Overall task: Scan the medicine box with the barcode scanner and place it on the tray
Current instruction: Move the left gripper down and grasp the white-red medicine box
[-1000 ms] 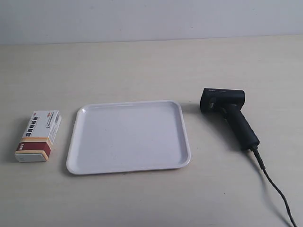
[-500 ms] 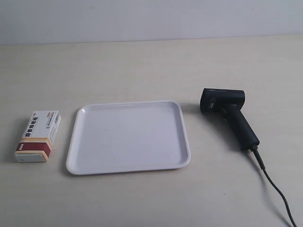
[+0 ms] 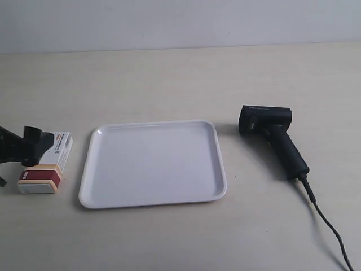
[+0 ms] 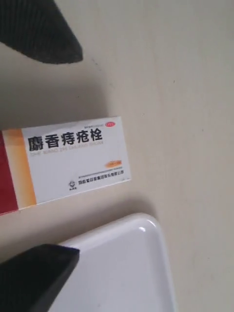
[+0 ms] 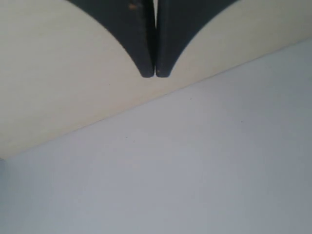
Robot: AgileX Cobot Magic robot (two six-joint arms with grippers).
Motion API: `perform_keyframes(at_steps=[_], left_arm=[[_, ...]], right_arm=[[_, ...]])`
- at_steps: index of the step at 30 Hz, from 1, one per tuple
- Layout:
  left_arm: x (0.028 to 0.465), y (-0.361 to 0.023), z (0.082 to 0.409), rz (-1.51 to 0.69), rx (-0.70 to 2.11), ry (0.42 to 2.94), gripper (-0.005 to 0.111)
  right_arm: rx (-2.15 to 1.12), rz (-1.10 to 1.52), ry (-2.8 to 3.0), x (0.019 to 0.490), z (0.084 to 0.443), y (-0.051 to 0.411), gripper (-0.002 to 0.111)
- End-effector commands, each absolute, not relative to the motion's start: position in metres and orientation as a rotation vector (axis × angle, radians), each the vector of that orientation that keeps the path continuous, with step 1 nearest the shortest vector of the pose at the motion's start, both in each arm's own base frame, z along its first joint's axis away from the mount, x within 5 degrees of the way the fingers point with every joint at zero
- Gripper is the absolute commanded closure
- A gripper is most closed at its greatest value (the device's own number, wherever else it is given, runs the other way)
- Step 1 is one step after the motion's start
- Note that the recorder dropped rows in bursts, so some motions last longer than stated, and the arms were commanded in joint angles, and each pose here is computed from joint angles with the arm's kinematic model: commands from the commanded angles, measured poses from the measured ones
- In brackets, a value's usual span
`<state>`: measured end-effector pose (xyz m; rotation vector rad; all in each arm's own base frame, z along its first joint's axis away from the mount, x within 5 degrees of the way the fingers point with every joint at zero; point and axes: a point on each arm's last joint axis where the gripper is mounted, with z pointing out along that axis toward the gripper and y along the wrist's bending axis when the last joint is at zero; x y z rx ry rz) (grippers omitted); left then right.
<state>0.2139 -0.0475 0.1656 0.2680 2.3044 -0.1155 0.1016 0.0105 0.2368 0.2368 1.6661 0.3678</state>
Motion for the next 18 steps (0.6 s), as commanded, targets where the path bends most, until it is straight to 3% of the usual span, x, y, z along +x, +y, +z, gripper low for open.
perform_keyframes(at_steps=[1,8,11,15,18], left_arm=[[0.237,-0.055,0.144,-0.122,0.31,2.325,0.002],[0.247,-0.06,0.106,-0.135,0.365,2.368,0.006],[0.248,-0.062,0.096,-0.137,0.431,2.382,0.015],[0.249,-0.063,0.094,-0.141,0.441,2.378,0.048],[0.25,-0.063,0.106,-0.141,0.435,2.333,0.086]], right_arm=[[0.191,0.335,1.683,0.112,0.237,0.012,0.108],[0.196,0.342,1.716,0.122,0.231,0.014,0.108],[0.153,0.358,1.719,0.124,0.231,0.017,0.108],[0.042,0.416,1.706,0.127,0.232,0.027,0.108],[-0.094,0.482,1.694,0.128,0.232,0.038,0.108]])
